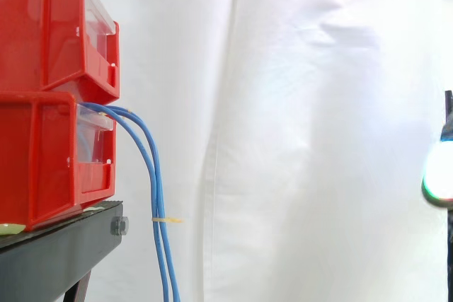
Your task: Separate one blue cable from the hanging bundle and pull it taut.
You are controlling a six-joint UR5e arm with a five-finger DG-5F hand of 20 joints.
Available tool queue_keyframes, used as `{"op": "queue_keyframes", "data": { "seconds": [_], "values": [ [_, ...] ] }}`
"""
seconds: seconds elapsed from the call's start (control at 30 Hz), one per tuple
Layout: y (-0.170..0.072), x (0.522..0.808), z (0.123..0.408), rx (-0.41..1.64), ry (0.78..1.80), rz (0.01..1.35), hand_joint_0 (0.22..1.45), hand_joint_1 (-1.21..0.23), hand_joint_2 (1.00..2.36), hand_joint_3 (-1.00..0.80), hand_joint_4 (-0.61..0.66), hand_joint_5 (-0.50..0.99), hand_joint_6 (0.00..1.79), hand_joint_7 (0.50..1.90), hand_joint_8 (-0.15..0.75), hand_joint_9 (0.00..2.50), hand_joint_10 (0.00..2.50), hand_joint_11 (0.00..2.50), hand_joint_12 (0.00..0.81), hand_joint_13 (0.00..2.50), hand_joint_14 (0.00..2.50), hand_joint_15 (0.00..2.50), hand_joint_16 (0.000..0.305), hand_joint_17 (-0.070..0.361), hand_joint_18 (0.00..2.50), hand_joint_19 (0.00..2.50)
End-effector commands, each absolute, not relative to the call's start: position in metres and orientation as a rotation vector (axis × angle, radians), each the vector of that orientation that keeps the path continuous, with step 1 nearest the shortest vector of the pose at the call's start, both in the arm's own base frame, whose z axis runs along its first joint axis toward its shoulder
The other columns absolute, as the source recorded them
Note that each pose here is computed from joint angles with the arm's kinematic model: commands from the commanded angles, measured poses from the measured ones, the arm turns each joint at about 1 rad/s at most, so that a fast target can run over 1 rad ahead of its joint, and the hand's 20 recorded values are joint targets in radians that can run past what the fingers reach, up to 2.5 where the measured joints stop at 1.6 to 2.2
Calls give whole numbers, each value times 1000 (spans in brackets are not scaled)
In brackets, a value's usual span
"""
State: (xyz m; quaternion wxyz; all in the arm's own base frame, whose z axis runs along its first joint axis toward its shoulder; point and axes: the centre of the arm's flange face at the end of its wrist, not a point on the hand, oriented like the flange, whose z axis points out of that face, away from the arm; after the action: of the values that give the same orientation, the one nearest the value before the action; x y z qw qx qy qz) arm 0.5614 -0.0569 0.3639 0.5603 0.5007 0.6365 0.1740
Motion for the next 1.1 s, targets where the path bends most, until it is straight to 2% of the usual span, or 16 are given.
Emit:
{"op": "queue_keyframes", "data": {
  "seconds": [0.0, 0.1, 0.2, 0.43, 0.57, 0.73, 0.87, 1.07],
  "values": [
    [-60, 573, 343, 1184, 1512, 386, 274, -190, 1000, -500, 280, -224, 500, 538, 403, 1237, 8, 249, 441, 1363, 15, 490, 81, 182, 1683, 156],
    [-66, 588, 326, 1197, 1519, 357, 279, -188, 1000, -500, 208, -226, 500, 538, 380, 1125, 8, 263, 431, 1209, 15, 488, 71, 159, 1435, 212],
    [-72, 602, 319, 1195, 1533, 328, 282, -192, 1000, -500, 181, -227, 500, 538, 372, 1077, 8, 272, 430, 1149, 17, 487, 68, 154, 1334, 221],
    [-78, 625, 350, 1034, 1532, 236, 287, -210, 1000, -500, 160, -225, 500, 540, 348, 990, 8, 292, 417, 987, 14, 479, 59, 133, 1061, 256],
    [-79, 640, 360, 930, 1455, 170, 290, -212, 1000, -500, 156, -224, 500, 545, 344, 962, 8, 306, 409, 955, 15, 477, 56, 126, 987, 266],
    [-76, 666, 331, 900, 1405, 167, 294, -212, 1000, -500, 157, -222, 500, 550, 344, 946, 9, 318, 409, 928, 14, 476, 55, 124, 955, 258],
    [-68, 705, 301, 984, 1398, 282, 297, -215, 1000, -500, 153, -220, 500, 552, 339, 942, 9, 325, 409, 915, 15, 478, 54, 122, 927, 266],
    [-64, 715, 290, 997, 1432, 313, 302, -213, 1000, -500, 151, -218, 500, 551, 332, 936, 9, 331, 398, 883, 14, 480, 53, 118, 877, 274]
  ]
}}
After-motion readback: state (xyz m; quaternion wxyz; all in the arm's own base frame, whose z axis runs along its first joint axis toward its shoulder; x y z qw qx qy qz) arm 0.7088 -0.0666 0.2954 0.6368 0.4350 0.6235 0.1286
